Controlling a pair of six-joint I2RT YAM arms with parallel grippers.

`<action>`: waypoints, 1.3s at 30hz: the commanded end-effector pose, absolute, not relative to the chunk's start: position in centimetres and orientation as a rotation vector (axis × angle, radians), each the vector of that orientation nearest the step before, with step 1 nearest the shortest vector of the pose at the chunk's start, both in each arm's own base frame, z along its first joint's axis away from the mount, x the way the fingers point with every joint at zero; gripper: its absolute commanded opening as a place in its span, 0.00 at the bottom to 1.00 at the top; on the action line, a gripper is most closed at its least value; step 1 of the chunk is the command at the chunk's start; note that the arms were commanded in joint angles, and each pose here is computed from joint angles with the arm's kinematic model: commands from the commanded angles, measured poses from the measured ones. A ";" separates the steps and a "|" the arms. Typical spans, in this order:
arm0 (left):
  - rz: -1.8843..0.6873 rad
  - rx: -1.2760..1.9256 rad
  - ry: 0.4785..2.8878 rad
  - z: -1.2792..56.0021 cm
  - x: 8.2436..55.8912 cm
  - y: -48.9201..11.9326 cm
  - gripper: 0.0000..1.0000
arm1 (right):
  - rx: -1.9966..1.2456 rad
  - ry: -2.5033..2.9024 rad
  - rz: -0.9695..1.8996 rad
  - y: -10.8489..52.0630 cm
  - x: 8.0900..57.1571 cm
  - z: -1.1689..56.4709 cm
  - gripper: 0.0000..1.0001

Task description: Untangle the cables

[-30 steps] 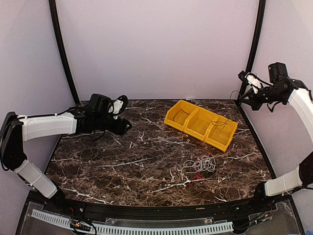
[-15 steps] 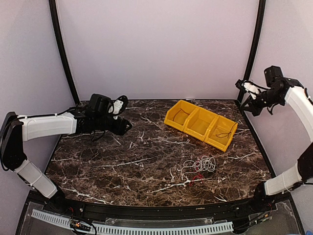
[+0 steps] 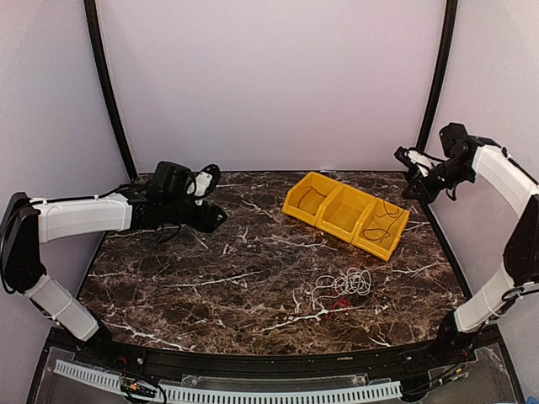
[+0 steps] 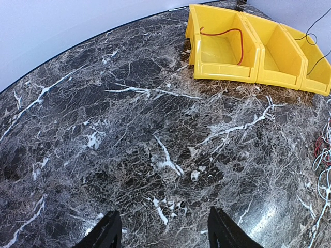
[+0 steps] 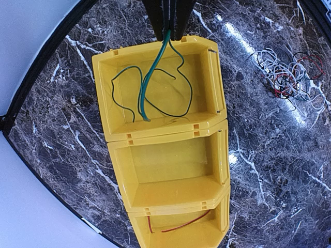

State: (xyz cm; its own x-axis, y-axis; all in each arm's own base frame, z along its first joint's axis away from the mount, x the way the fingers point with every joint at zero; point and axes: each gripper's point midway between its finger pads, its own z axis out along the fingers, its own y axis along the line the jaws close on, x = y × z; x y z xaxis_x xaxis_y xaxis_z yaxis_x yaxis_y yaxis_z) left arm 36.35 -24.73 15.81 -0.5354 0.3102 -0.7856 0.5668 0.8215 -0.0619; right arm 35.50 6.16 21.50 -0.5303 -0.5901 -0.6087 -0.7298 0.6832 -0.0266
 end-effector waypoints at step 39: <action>-0.463 0.642 2.159 16.8 36.2 -25.4 0.59 | -0.829 2.595 0.204 7.8 39.4 11.8 0.24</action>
